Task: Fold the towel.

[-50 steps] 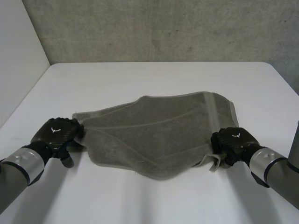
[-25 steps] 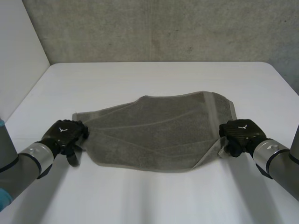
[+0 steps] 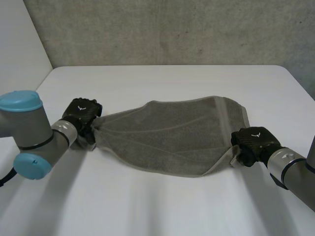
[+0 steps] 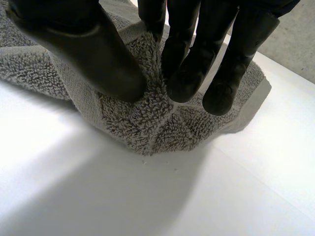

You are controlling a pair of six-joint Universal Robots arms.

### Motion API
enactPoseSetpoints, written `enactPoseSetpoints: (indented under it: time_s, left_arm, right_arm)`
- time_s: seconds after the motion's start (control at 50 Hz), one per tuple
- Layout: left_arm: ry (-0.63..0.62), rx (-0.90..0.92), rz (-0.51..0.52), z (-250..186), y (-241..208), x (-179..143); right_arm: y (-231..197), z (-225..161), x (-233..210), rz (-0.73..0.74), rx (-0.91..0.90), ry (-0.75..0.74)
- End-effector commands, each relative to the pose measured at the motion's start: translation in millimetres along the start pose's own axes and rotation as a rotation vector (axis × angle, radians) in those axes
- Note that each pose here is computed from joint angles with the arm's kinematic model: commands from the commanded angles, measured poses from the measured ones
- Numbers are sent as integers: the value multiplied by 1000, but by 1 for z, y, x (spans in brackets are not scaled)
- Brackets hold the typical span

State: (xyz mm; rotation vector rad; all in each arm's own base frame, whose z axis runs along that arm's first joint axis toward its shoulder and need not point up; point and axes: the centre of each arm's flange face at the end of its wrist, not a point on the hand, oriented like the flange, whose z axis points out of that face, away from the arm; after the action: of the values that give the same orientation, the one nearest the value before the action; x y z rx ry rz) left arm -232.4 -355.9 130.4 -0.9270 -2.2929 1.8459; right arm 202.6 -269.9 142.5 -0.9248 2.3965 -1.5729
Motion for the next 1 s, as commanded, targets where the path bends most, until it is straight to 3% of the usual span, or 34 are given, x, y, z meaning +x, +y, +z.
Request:
enactPoseSetpoints:
  time_s: [0.02, 0.42, 0.64, 0.86, 1.0]
  left_arm:
    - [-11, -55, -11, 1, 2, 2]
    - [9, -26, -13, -82, -38, 5]
    - [55, -119, -22, -120, -12, 25]
    - [57, -157, -31, -121, 1, 26]
    - [47, -163, -33, -89, 13, 21]
  right_arm:
    - [0, 0, 0, 0, 0, -2]
    - [2, -1, -2, -1, -3, -8]
    - [2, -1, -2, 0, -5, -9]
    - [3, -1, -4, -1, -5, -14]
    - [4, -2, -5, -2, -10, -18]
